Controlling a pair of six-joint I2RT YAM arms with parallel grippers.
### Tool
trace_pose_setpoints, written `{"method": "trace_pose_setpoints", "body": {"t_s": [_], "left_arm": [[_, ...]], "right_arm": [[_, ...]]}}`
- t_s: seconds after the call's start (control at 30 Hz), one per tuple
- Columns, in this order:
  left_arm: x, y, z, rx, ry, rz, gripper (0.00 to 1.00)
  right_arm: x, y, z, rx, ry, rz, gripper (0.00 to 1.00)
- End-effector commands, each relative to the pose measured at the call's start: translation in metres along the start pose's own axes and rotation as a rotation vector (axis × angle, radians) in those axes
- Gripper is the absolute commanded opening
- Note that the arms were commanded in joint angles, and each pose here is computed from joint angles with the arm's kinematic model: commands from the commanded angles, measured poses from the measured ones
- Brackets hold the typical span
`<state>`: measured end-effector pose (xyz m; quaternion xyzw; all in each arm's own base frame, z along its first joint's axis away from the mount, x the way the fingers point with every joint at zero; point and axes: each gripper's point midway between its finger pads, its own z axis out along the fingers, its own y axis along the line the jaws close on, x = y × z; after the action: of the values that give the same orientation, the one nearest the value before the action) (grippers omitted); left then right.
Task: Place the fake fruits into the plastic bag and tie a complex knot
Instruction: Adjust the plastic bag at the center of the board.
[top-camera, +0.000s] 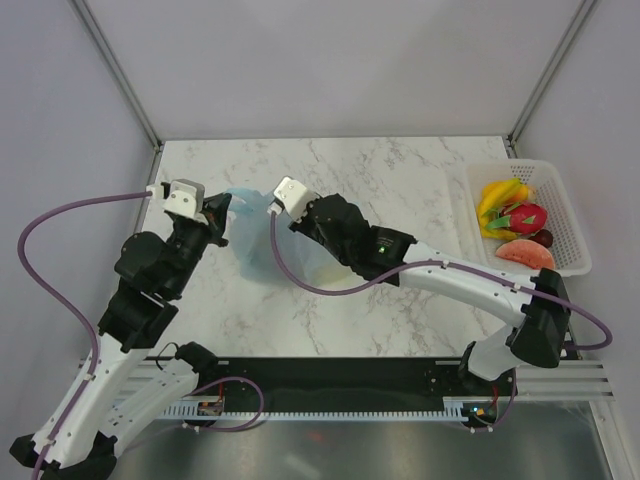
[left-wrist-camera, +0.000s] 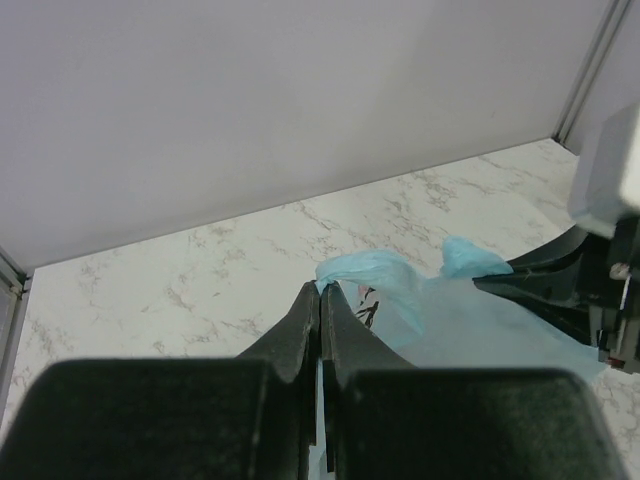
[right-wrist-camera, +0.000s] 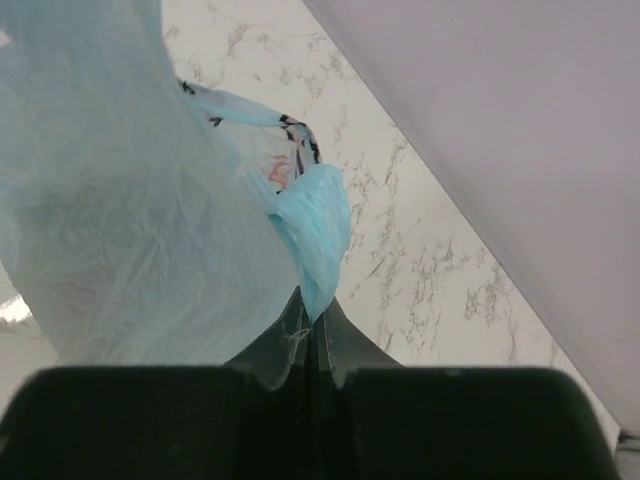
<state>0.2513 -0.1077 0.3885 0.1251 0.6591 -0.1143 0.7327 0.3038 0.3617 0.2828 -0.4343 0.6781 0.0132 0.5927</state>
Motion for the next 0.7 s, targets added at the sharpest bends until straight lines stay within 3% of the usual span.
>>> {"method": "trace_pose_setpoints", "body": {"t_s": [0.0,0.23,0.37,0.53,0.6,0.67], "left_arm": [[-0.01,0.003,-0.002,-0.005,-0.026,0.029,0.02],[-0.044,-0.002,-0.01,0.033,-0.102,-0.011,0.02],[-0.067,-0.002,-0.018,0.045,-0.152,-0.027,0.02],[-0.074,0.004,-0.027,0.022,-0.175,-0.016,0.02],[-0.072,0.005,-0.029,0.024,-0.175,-0.001,0.02],[-0.062,0.007,-0.025,0.011,-0.152,0.03,0.02]], "right_arm": [[-0.041,-0.043,-0.031,0.131,-0.151,0.22,0.04],[-0.055,-0.112,-0.082,0.414,-0.263,0.567,0.03],[-0.054,-0.126,-0.101,0.456,-0.283,0.652,0.19],[-0.04,-0.118,-0.105,0.428,-0.273,0.691,0.12],[-0.029,-0.116,-0.109,0.43,-0.255,0.7,0.0],[-0.015,-0.117,-0.116,0.456,-0.248,0.748,0.0]]}}
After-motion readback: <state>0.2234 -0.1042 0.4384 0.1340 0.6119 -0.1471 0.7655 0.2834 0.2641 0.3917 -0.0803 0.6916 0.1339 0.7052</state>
